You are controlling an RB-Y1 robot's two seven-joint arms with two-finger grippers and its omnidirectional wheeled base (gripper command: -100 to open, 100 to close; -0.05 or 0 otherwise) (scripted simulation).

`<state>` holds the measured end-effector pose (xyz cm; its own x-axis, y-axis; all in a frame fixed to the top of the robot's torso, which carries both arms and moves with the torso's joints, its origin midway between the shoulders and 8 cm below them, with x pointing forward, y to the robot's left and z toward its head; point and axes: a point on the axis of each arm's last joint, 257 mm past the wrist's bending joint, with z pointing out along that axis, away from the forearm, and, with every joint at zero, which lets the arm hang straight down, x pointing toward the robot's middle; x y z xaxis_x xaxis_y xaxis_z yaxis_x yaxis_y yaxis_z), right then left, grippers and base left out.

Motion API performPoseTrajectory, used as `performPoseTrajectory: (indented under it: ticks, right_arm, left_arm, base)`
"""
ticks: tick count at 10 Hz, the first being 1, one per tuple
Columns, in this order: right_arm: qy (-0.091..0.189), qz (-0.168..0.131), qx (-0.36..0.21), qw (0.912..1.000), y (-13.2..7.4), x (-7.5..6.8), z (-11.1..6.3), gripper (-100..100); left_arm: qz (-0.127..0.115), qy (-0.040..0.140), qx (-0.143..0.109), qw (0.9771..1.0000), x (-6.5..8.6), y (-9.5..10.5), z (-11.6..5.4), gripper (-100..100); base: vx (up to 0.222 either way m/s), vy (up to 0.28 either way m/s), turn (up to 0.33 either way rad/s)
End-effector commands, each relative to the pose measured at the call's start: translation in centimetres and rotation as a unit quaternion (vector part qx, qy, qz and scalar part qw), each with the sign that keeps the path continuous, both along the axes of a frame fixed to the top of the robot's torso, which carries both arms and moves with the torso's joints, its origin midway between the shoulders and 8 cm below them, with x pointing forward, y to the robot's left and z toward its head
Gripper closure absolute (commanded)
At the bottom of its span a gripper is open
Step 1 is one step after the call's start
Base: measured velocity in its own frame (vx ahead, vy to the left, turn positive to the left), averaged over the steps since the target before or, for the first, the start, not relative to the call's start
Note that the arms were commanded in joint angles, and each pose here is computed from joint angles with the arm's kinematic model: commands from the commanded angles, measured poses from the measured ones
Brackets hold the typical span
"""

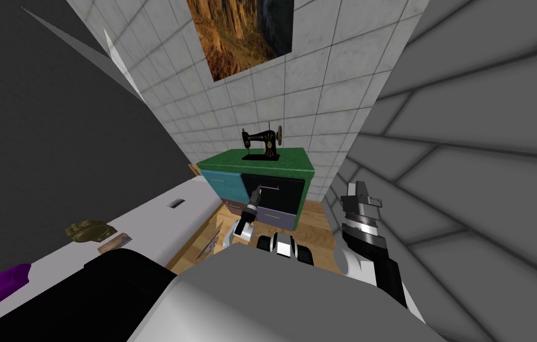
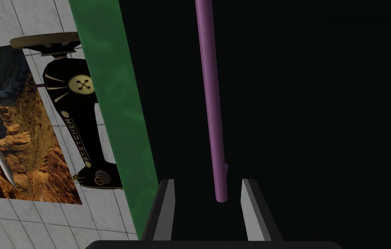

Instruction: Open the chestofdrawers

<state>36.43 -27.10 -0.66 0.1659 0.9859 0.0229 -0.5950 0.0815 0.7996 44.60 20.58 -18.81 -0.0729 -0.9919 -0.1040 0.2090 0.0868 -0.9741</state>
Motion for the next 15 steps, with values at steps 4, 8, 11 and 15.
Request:
performPoseTrajectory:
  ticks: [4,8,11,15]
  right_arm:
    - [0.0,0.0,0.0,1.0,0.0,0.0,0.0,0]
    - [0.0,0.0,0.0,1.0,0.0,0.0,0.0,0]
    - [0.0,0.0,0.0,1.0,0.0,0.0,0.0,0]
    - [0.0,0.0,0.0,1.0,0.0,0.0,0.0,0]
  left_arm:
    - [0.001,0.0,0.0,1.0,0.0,0.1,0.5,100]
    - [-0.004,-0.007,0.0,1.0,-1.2,-0.2,1.7,100]
    - [0.0,0.001,0.009,1.0,0.6,1.4,0.1,100]
    - [0.007,0.003,0.019,0.9998,2.8,3.4,-1.0,100]
  base:
    - [0.022,-0.002,0.001]
    - [-0.173,0.01,0.018]
    - [-0.171,0.01,-0.149]
    - [-0.101,-0.004,-0.135]
